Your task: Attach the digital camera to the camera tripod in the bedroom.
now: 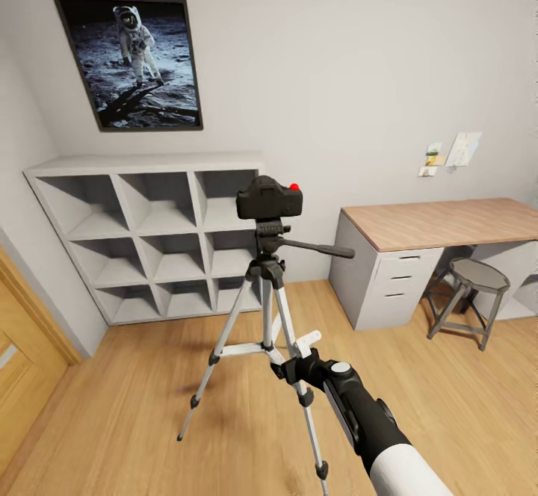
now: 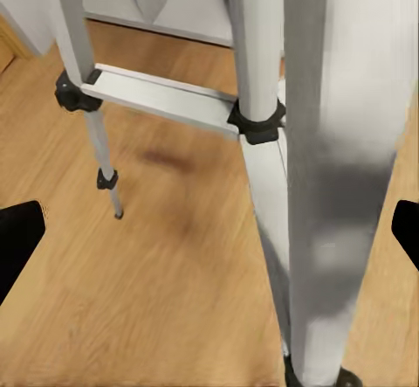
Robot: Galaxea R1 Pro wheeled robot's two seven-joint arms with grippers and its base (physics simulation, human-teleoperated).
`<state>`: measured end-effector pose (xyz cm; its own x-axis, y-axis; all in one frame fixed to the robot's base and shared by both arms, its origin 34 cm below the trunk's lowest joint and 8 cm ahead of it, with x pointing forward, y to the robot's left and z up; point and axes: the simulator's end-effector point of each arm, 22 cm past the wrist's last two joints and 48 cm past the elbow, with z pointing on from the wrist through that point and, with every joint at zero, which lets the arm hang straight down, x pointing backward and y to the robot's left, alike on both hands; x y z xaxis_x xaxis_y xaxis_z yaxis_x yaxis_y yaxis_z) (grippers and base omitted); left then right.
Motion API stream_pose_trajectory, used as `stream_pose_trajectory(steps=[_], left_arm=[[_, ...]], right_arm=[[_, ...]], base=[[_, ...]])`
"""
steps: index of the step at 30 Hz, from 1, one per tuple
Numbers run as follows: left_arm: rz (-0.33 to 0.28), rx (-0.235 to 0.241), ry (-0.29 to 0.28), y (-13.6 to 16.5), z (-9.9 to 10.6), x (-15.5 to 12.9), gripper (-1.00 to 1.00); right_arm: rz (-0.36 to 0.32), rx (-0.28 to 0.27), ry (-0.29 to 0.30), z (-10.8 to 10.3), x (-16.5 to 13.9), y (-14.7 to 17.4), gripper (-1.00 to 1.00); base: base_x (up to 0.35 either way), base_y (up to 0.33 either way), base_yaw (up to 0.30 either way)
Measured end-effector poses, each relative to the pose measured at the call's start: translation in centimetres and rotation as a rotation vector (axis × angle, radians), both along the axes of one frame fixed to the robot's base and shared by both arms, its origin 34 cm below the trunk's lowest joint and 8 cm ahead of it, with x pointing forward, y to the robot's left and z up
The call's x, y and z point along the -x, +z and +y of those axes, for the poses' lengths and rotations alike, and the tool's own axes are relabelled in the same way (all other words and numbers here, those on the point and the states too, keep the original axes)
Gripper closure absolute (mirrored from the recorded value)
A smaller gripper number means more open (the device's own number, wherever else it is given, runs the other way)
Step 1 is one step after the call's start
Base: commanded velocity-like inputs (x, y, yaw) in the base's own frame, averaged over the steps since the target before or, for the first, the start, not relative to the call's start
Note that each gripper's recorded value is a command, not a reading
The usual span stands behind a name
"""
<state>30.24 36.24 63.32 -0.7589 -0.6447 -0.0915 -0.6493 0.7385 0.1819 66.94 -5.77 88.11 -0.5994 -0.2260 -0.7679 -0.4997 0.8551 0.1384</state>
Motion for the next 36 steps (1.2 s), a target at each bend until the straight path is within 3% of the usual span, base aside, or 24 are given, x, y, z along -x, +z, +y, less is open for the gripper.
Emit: stream_pose_trajectory(steps=[20,36], left_arm=[[0.0,-0.001,-0.005,0.0,-0.07,-0.02,-1.0],[0.006,0.007,-0.007,-0.16,-0.47,0.64,-1.0]], right_arm=[[-0.009,-0.001,-0.014,-0.33,-0.37,0.38,-1.0],[-0.011,0.0,-0.019,-0.53,-0.46,0.49,-1.0]], base=[[-0.323,0.0,0.0],[-0.051,0.0,0.0]])
